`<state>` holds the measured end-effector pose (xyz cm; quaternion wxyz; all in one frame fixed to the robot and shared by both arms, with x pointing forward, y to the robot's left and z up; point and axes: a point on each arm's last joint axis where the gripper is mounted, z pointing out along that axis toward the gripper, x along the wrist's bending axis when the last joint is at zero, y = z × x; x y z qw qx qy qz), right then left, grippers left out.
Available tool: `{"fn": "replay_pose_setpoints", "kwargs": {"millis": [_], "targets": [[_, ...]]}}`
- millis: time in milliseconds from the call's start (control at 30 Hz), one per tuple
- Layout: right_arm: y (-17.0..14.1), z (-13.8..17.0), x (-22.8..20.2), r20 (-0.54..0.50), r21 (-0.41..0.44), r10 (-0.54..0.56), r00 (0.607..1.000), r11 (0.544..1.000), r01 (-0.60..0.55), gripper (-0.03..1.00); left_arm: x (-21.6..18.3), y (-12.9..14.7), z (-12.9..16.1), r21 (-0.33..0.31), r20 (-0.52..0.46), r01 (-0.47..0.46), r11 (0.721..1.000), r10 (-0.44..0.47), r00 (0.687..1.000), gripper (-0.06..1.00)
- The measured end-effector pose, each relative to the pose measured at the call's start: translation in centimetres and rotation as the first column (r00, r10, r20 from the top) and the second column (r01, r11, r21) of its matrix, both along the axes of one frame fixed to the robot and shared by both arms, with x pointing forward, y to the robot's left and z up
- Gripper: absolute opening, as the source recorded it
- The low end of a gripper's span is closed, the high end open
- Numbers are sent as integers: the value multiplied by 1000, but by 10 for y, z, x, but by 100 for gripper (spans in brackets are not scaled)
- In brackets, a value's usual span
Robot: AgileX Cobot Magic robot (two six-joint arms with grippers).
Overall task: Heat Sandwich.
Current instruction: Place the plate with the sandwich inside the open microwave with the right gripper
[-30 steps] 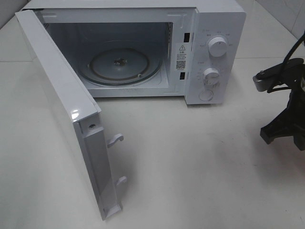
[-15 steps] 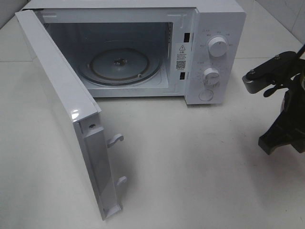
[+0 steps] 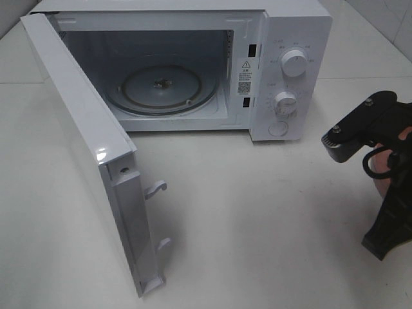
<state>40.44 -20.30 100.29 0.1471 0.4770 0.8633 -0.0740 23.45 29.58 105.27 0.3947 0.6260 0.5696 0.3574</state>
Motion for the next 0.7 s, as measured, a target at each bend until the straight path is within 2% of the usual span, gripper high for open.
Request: {"fn": "replay_pose_setpoints", "kwargs": {"millis": [467, 700], "targets": [[11, 11, -19, -2, -9, 158, 987, 987, -158, 3, 0, 0, 0, 0, 0, 0, 1000, 0, 1000, 99], [13, 12, -23, -31, -26, 291, 956, 956, -292, 3, 0, 0, 0, 0, 0, 0, 1000, 0, 1000, 99]]}}
